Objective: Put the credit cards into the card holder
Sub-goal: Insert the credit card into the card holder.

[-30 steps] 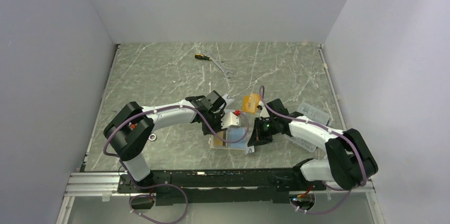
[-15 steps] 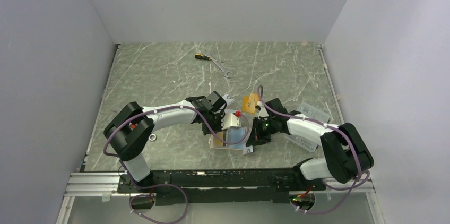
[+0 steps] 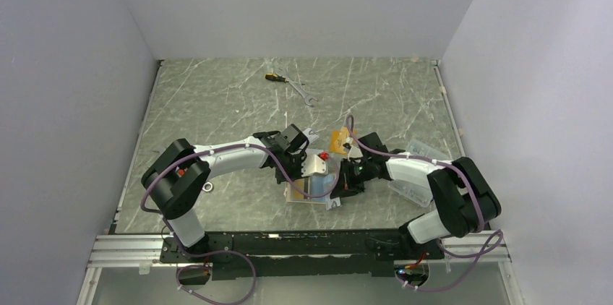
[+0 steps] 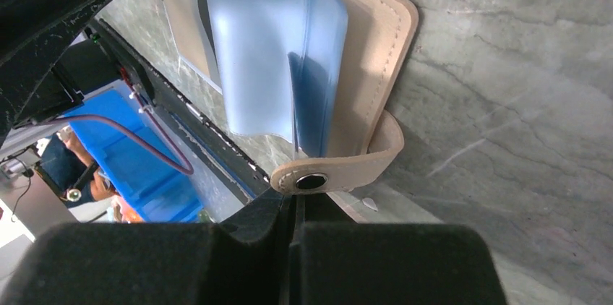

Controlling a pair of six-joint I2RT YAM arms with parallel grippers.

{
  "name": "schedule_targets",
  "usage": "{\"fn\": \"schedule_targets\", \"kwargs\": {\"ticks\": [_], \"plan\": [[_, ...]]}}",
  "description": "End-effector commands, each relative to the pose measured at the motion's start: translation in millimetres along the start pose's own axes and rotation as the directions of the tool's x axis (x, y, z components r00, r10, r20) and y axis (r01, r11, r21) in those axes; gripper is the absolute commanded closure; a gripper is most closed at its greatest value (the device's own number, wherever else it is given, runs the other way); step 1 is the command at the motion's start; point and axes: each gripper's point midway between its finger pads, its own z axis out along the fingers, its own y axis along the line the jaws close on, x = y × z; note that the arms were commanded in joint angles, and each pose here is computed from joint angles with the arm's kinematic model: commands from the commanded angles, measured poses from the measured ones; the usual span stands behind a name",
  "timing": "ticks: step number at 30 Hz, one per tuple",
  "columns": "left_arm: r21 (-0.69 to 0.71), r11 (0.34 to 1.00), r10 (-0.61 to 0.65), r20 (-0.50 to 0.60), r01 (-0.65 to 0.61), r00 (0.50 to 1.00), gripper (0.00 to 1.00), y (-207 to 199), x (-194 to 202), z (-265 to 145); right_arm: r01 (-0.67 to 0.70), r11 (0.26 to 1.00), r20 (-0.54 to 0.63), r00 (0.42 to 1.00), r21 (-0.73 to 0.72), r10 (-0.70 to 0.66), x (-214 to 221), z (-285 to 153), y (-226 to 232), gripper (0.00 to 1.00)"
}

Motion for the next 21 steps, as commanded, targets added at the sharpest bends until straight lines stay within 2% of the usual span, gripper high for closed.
{"fn": "schedule_targets", "kwargs": {"ticks": [1,9,14,16,21], "plan": [[0.003,0.999,0.035,0.027,-0.035,0.999,0.83,-2.4,-7.0,-5.5,0.044,0.999,0.047,0.998,-0.018,-0.043,-20.3,1.5,9.3,1.0],[-0.006,0.999,0.053,0.06,-0.052,0.997,0.84,0.0,-19.2,-18.3,0.037,0.998,0.018,0.999,-0.06,-0.036,-20.5,9.1,12.6,1.0],[0.008,0.998,0.053,0.167,-0.055,0.985,0.82,5.8,-60.9,-46.3,0.034,0.998,0.015,0.999,-0.058,-0.033,-18.3,9.9,10.4,1.0],[0.032,0.999,0.035,0.224,-0.044,0.974,0.78,6.7,-81.3,-52.9,0.032,0.998,0.016,0.999,-0.062,-0.031,-17.7,10.0,10.5,1.0],[0.076,0.997,0.008,0.301,-0.032,0.954,0.76,6.6,-109.0,-37.0,0.029,0.998,0.009,1.0,-0.063,-0.029,-14.9,10.5,8.5,1.0]]}}
